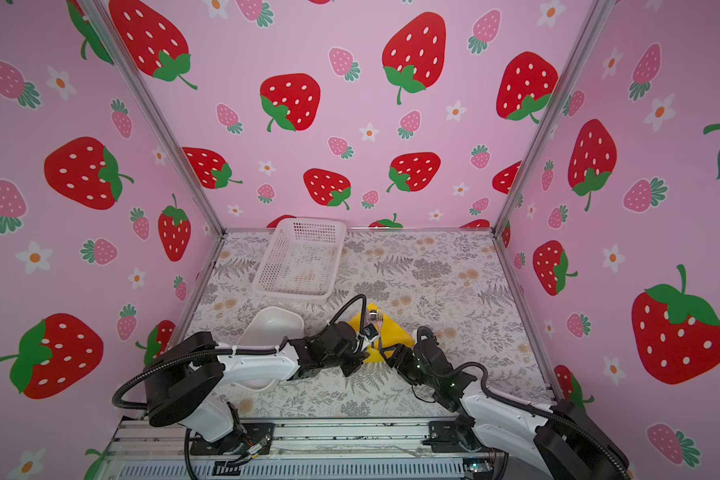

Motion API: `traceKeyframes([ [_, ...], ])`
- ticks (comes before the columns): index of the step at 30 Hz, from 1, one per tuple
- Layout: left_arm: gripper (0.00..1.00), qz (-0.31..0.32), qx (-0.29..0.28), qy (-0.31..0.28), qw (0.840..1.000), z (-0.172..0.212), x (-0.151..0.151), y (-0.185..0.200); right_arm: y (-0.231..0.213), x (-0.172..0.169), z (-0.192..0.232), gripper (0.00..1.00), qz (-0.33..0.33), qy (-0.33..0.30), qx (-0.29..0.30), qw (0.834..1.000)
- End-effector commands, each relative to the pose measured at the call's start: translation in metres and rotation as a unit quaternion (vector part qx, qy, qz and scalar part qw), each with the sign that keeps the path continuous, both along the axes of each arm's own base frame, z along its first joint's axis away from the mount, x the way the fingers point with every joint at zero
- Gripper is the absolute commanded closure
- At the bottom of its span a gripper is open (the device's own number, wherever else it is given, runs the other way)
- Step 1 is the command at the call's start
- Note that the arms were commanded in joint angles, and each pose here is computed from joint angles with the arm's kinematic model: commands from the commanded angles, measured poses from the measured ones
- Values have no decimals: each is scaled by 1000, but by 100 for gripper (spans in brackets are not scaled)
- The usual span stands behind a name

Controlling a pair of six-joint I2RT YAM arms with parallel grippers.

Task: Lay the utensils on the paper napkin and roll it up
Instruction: 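Grasp the napkin corner nearest the robot with both grippers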

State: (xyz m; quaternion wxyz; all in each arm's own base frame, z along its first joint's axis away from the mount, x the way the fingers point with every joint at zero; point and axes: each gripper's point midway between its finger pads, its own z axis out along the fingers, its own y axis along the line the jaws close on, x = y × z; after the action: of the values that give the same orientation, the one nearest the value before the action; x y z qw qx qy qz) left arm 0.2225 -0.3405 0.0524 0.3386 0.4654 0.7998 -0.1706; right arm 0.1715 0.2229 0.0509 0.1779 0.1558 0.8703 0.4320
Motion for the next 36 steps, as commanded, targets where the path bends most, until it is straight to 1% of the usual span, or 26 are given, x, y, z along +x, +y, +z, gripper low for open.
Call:
traceKeyframes([
  [1,70,7,-24,5,1000,12,10,-10,-2,4,4,28,7,-14,-26,1000],
  [3,71,8,-28,9,1000,13,12,-10,-1,5,4,28,19,-22,-41,999],
  [5,73,10,-28,13,999,12,13,-10,-1,6,5,29,30,-30,-59,997],
  [8,79,9,-25,22,999,9,15,-10,-1,6,2,32,41,-30,-78,996],
  [13,84,14,-24,28,999,5,16,-11,7,7,4,39,65,-39,-82,994],
  [16,85,18,-22,30,999,3,19,-10,10,7,2,44,75,-38,-88,993],
  [19,85,20,-19,33,999,1,21,-10,11,9,0,48,78,-34,-94,992],
  [25,87,23,-15,39,999,-4,22,-9,18,12,-1,65,84,-34,-90,992],
  [27,88,26,-13,40,999,-6,23,-8,20,14,-1,69,82,-33,-90,992],
  [31,88,25,-12,42,999,-7,24,-9,25,19,0,73,83,-35,-89,992],
  [36,88,24,-16,43,999,-6,25,-10,34,22,0,75,93,-33,-81,992],
])
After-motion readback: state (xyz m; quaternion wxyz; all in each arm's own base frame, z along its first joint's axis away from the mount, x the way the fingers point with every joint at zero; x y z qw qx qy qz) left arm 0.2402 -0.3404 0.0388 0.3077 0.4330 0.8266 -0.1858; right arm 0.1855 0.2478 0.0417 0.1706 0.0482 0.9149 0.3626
